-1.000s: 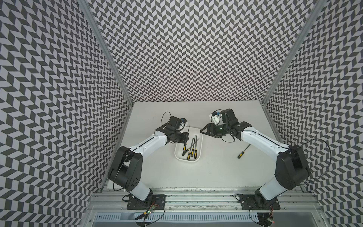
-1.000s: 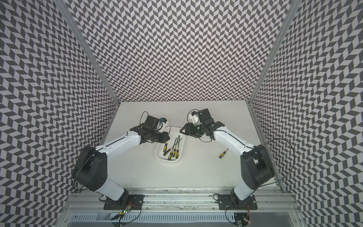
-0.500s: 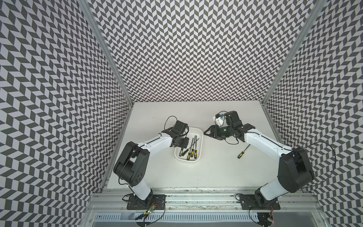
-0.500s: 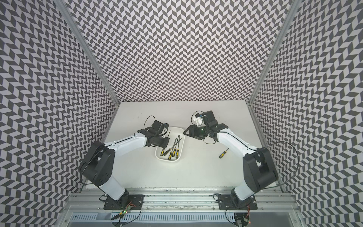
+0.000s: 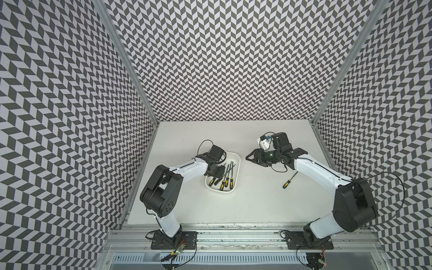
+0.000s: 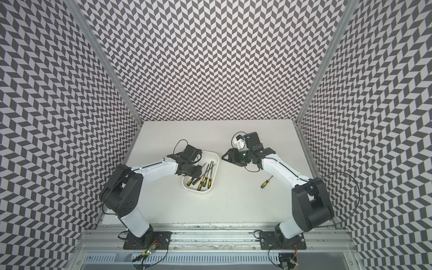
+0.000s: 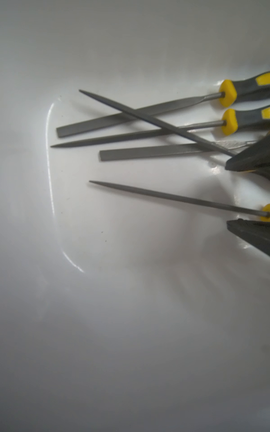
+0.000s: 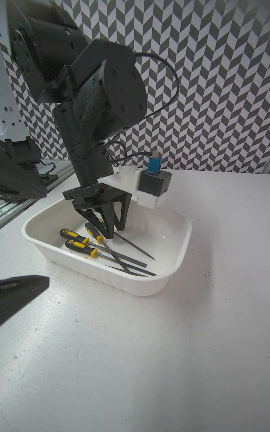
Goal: Put the file tool into the storage box
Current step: Place the file tool in the storage box, then pick up the file tool from the center of the board.
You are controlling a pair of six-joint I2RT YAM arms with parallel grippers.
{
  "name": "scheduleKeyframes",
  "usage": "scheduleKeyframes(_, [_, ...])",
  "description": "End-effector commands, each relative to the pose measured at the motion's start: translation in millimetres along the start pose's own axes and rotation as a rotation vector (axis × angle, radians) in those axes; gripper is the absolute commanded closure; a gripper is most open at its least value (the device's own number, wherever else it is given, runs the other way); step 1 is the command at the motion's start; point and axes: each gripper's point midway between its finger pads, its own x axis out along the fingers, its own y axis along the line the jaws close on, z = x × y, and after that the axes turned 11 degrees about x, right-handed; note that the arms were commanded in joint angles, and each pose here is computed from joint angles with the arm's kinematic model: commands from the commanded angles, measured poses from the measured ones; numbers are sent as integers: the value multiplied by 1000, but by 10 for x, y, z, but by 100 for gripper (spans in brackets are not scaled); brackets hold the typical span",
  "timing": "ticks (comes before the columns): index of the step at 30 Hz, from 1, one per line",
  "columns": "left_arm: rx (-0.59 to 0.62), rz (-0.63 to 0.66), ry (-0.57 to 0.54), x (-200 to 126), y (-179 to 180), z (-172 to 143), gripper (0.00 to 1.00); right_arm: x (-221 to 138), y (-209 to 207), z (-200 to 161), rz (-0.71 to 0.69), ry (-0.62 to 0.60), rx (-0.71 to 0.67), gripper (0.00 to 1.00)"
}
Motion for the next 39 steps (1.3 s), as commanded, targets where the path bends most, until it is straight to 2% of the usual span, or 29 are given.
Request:
scheduleKeyframes(1, [-3,-19,-57,-229,-48,207,58,-107,50,55,8,-43,-25,44])
scheduleKeyframes(4, [-3,-31,-116,-439,-80,412,59,-196,-203,189,-115,-131,43,44])
scheduleKeyframes(9, [4,-56,-228,-827,-133,807,59,-437,-1024,342,-511,-313,162,46])
scheduleKeyframes(13, [19,-61,-284,-1024,-151,1021,59,-516,-1493,270,-702,-343,224,45])
scheduleKeyframes(16, [27,-59,-304,-1079,-152,1081,59,-512,-1778,194,-787,-333,264,45])
scheduleKeyframes(22, [29,-72,-307,-1064,-173,1066,59,-755,-2101,141,-892,-429,390,45])
scheduleKeyframes(27, [30,-81,-302,-1023,-188,1024,59,-1016,-2107,142,-949,-520,398,46])
scheduleKeyframes(34, [31,-88,-306,-998,-198,1011,60,-1103,-2258,-159,-980,-503,457,46])
scheduleKeyframes(39, [32,-92,-311,-987,-200,1007,59,-961,-2325,-364,-920,-446,526,46])
